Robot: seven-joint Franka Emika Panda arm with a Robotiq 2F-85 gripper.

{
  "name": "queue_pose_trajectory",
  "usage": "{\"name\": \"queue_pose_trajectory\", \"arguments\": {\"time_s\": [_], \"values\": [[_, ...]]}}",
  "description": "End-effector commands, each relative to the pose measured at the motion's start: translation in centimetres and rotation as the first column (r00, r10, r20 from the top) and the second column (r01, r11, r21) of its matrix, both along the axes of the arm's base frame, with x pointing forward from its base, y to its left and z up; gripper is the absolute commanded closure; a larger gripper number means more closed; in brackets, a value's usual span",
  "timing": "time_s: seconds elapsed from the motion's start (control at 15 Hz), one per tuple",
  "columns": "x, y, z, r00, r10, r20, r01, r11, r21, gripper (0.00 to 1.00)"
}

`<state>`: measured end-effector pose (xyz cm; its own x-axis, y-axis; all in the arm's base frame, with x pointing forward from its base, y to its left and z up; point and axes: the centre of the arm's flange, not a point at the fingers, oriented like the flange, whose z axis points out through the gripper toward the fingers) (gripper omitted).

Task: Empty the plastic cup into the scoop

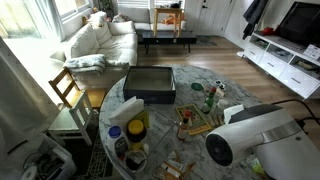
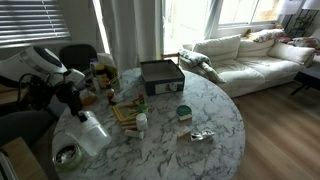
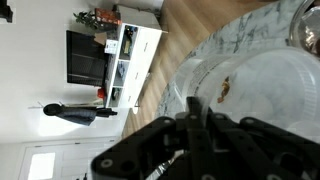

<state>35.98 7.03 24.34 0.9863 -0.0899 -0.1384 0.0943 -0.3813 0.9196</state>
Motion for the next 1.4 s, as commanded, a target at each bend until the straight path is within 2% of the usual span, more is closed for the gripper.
{"name": "queue_pose_trajectory", "arguments": {"time_s": [0.0,0.47,0.8,1.33], "values": [[0.8,0.1,-2.0,0.999,0.012,0.053,-0.009,0.998,-0.068,0.99],[1.1,0.5,-3.6,0.992,0.033,0.119,-0.017,0.990,-0.138,0.99],[1.3,1.0,-4.1,0.990,0.042,0.134,-0.012,0.976,-0.215,0.99],[1.3,1.8,-5.3,0.988,0.066,0.140,-0.025,0.961,-0.274,0.99]]}}
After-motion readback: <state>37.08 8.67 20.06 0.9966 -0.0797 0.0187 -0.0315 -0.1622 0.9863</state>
